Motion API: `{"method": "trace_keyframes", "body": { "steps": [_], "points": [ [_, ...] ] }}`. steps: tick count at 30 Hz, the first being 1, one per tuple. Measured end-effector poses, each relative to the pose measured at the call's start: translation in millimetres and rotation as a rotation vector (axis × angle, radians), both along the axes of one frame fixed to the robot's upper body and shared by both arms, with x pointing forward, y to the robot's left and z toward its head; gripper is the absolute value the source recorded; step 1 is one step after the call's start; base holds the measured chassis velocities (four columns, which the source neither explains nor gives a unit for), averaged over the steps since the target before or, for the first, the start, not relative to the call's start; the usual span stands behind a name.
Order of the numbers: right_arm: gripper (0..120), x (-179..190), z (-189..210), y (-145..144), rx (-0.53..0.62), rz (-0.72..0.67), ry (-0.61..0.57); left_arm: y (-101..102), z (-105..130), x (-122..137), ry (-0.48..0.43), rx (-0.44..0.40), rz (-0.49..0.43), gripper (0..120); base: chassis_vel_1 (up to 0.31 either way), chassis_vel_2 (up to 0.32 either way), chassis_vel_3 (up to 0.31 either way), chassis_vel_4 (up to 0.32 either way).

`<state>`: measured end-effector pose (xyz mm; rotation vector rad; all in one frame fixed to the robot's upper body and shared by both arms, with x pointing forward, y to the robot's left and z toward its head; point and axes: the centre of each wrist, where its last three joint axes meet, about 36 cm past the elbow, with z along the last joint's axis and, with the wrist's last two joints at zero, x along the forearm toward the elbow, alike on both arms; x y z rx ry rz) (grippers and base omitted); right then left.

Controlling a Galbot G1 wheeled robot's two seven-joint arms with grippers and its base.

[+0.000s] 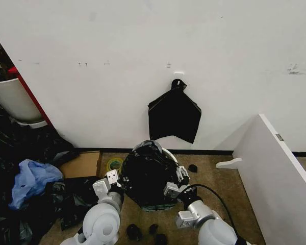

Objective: Place the garbage bag over the trash bin.

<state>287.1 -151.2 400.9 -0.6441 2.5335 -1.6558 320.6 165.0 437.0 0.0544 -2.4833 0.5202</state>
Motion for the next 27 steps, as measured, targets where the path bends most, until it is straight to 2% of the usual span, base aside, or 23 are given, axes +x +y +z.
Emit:
{"method": "trace_keyframes", "body": {
  "steps": [2, 4, 7, 9, 13, 17, 19, 23, 25, 27],
  "points": [
    [36, 1, -1, -1, -0.004, -0.002, -0.001, 0, 0, 0, -0.001, -0.002, 0.0, 1, 0.0, 0.0, 0.0, 0.0],
    [33, 1, -1, -1, -0.006, -0.004, -0.001, 0, 1, 0, -0.001, -0.002, 0.0, 1, 0.0, 0.0, 0.0, 0.0],
    [19, 2, -3, -2, -0.011, -0.014, -0.001, 0, 1, 0, -0.001, -0.003, 0.0, 1, 0.0, 0.0, 0.0, 0.0],
    [17, 2, -3, -2, -0.012, -0.016, -0.001, 1, 1, 0, -0.001, -0.003, 0.0, 1, 0.0, 0.0, 0.0, 0.0],
    [0, 3, -3, -5, -0.01, -0.028, -0.001, 0, 1, 0, -0.001, -0.008, 0.0, 1, 0.0, 0.0, 0.0, 0.0],
    [0, 4, -2, -7, 0.009, -0.035, -0.002, 0, 1, -1, -0.001, -0.008, -0.001, 1, 0.0, 0.0, 0.0, 0.0],
    [0, 7, 3, -8, 0.057, -0.034, 0.0, 1, -1, -2, -0.004, 0.0, -0.005, 1, 0.0, 0.0, 0.0, 0.0],
    [0, 17, 16, -12, 0.226, -0.062, 0.048, 6, -4, -5, -0.047, 0.025, -0.024, 1, 0.0, 0.0, 0.0, 0.0],
    [0, 19, 17, -13, 0.242, -0.066, 0.054, 6, -4, -5, -0.054, 0.027, -0.028, 1, 0.0, 0.0, 0.0, 0.0],
    [0, 28, 23, -22, 0.351, -0.111, 0.098, 8, -6, -7, -0.089, 0.037, -0.041, 1, 0.0, 0.0, 0.0, 0.0]
  ]
}}
